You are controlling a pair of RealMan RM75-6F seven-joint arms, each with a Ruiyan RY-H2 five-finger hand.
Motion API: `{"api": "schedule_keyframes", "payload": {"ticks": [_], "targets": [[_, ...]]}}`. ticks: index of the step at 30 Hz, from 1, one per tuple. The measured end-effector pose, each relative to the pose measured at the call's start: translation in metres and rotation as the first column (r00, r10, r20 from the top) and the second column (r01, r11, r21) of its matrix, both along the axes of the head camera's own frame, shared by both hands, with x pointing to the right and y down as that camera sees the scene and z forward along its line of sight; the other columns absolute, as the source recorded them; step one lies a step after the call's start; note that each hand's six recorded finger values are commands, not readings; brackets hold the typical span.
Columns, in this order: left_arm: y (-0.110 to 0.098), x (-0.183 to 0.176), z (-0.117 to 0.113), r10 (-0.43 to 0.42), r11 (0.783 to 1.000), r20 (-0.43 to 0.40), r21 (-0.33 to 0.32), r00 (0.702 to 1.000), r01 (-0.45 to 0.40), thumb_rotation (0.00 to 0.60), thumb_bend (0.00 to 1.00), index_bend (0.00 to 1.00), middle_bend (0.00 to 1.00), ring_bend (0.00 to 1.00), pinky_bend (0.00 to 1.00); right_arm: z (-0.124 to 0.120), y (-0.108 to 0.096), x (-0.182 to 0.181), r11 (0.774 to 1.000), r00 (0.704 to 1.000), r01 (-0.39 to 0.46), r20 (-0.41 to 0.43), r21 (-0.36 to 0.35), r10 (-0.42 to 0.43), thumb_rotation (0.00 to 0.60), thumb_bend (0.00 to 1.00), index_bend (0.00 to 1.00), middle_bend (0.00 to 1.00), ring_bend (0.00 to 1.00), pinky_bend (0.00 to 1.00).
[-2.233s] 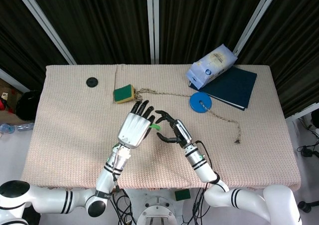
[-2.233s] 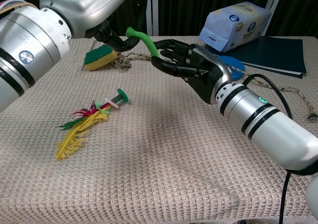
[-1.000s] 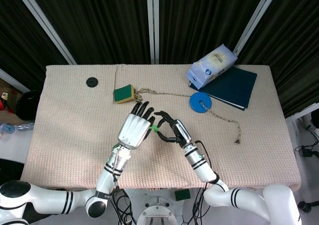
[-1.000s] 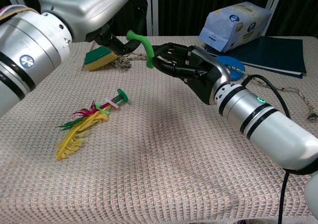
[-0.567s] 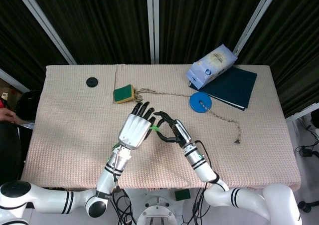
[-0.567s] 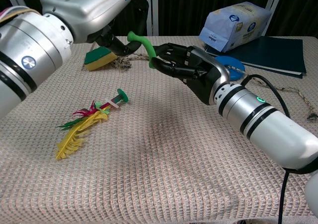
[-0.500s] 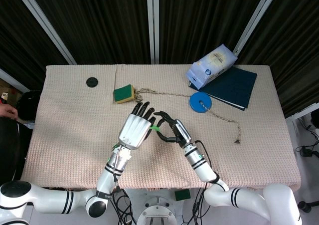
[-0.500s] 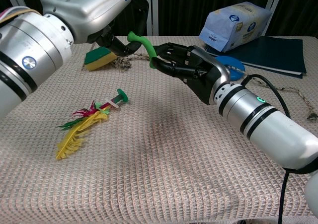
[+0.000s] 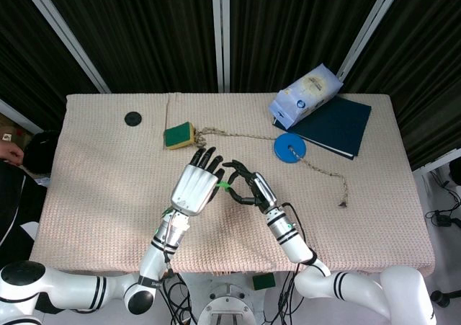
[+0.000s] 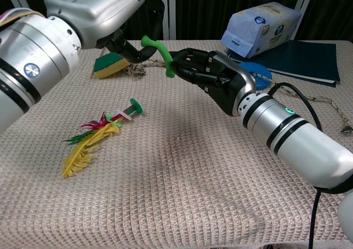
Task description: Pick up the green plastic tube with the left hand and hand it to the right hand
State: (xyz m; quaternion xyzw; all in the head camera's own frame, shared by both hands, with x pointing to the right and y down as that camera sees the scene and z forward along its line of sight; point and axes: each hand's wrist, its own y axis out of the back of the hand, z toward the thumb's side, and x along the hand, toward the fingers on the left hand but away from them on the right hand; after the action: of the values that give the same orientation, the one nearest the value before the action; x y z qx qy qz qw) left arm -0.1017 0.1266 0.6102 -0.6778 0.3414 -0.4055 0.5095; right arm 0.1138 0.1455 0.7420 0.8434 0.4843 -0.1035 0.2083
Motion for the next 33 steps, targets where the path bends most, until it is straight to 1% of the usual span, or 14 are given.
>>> {"api": "schedule_keyframes", "payload": {"ticks": [8, 11, 15, 21, 27, 30, 33], "targets": [[0.000, -0.001, 0.000, -0.005, 1.000, -0.003, 0.000, 1.000, 0.005, 0.600, 0.40, 0.61, 0.31, 0.15, 0.21, -0.001, 0.000, 0.001, 1.000, 1.000, 0.004, -0.009, 0.010, -0.004, 0.600, 0.38, 0.57, 0.18, 0.00, 0.00], [0.000, -0.002, 0.001, -0.010, 1.000, -0.006, -0.003, 1.000, 0.010, 0.600, 0.40, 0.61, 0.31, 0.15, 0.21, -0.001, -0.001, 0.003, 1.000, 1.000, 0.007, -0.029, 0.026, -0.006, 0.600, 0.38, 0.58, 0.18, 0.00, 0.00], [0.002, -0.004, 0.004, -0.016, 1.000, -0.010, -0.015, 1.000, 0.016, 0.600, 0.40, 0.61, 0.31, 0.15, 0.21, -0.002, -0.002, 0.007, 0.998, 0.997, 0.007, -0.080, 0.070, -0.002, 0.600, 0.38, 0.59, 0.18, 0.00, 0.00], [0.005, -0.003, 0.007, -0.019, 1.000, -0.019, -0.023, 1.000, 0.018, 0.600, 0.40, 0.61, 0.31, 0.15, 0.21, -0.010, -0.002, 0.015, 0.988, 0.985, 0.006, -0.172, 0.156, 0.022, 0.600, 0.39, 0.59, 0.17, 0.00, 0.00], [0.008, -0.002, 0.011, -0.029, 0.999, -0.031, -0.025, 0.999, 0.028, 0.600, 0.40, 0.61, 0.31, 0.15, 0.21, -0.019, -0.002, 0.021, 0.973, 0.964, 0.007, -0.259, 0.229, 0.054, 0.600, 0.40, 0.59, 0.15, 0.00, 0.00], [0.009, -0.002, 0.013, -0.033, 0.999, -0.038, -0.017, 0.999, 0.032, 0.600, 0.40, 0.61, 0.31, 0.15, 0.21, -0.023, -0.001, 0.025, 0.962, 0.945, 0.018, -0.318, 0.271, 0.072, 0.600, 0.42, 0.59, 0.15, 0.00, 0.00], [0.009, -0.002, 0.014, -0.036, 0.999, -0.041, -0.001, 0.999, 0.036, 0.600, 0.40, 0.61, 0.31, 0.15, 0.21, -0.028, -0.001, 0.029, 0.948, 0.919, 0.036, -0.383, 0.315, 0.092, 0.600, 0.42, 0.59, 0.15, 0.00, 0.00]]}}
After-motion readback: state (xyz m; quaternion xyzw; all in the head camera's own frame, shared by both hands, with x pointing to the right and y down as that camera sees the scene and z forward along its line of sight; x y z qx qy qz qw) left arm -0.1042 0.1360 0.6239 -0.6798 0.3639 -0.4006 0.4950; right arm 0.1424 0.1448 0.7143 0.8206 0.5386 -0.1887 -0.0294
